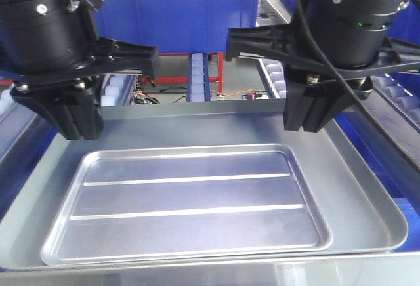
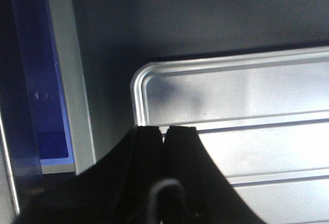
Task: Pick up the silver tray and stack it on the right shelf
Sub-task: 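Raise both grippers up and away from the stacked trays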
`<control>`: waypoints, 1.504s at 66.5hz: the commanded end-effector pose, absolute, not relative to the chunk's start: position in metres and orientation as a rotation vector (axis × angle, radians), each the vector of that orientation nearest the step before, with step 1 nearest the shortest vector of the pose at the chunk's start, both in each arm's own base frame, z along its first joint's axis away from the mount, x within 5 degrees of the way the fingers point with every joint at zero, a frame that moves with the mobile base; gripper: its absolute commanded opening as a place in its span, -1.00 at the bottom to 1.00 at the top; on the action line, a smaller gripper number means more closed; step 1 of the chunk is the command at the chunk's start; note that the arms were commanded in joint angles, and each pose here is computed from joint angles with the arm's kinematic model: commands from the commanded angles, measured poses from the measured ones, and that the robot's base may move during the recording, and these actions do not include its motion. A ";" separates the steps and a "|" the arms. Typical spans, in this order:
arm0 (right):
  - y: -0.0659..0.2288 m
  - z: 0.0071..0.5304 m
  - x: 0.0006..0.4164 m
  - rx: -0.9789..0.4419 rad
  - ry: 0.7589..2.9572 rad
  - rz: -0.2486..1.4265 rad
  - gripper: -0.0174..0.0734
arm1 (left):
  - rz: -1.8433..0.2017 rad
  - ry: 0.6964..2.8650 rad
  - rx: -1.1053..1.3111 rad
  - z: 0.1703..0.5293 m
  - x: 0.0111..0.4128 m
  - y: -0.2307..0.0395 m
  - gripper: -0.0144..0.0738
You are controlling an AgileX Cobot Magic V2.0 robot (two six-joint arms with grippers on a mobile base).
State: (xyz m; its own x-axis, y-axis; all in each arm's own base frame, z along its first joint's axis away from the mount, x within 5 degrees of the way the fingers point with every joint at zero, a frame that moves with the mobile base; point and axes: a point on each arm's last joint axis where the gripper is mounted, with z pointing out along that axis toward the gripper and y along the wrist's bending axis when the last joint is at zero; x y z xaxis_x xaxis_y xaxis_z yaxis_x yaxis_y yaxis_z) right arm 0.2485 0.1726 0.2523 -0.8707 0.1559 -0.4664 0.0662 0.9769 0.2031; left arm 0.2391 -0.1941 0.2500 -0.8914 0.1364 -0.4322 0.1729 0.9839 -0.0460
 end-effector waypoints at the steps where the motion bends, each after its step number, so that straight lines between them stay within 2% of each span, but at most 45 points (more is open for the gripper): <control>1: 0.171 0.285 0.246 0.106 2.487 0.340 -0.51 | -0.233 2.581 0.163 0.278 0.235 -0.190 -0.87; 12: 0.171 0.297 0.225 -0.087 2.350 0.362 -0.51 | -0.400 2.453 0.224 0.285 0.209 -0.186 -0.87; 24: 0.168 0.302 0.186 -0.337 2.138 0.501 -0.51 | -0.575 2.305 0.298 0.282 0.174 -0.171 -0.87; 32: 0.150 0.305 0.161 -0.395 2.035 0.565 -0.51 | -0.662 2.174 0.333 0.284 0.153 -0.153 -0.87; 40: 0.127 0.301 0.140 -0.444 1.959 0.550 -0.51 | -0.740 1.969 0.405 0.293 0.131 -0.133 -0.87; 52: 0.093 0.297 0.109 -0.458 1.838 0.547 -0.51 | -0.715 1.718 0.517 0.305 0.100 -0.102 -0.87; 70: 0.052 0.315 0.071 -0.366 1.610 0.637 -0.51 | -0.773 1.478 0.433 0.325 0.061 -0.058 -0.88; 100: 0.045 0.319 0.065 -0.350 1.567 0.655 -0.51 | -0.783 1.443 0.420 0.328 0.056 -0.052 -0.88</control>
State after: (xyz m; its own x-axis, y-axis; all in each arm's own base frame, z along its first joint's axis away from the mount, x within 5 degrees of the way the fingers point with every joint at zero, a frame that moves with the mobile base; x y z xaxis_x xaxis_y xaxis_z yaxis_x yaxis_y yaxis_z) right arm 0.0669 0.0432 0.3057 -0.1853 0.1518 -0.9709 -0.5394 0.8101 0.2296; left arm 0.0587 -0.0505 0.3141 -0.1064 -0.1795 -0.9780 0.6557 0.7267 -0.2047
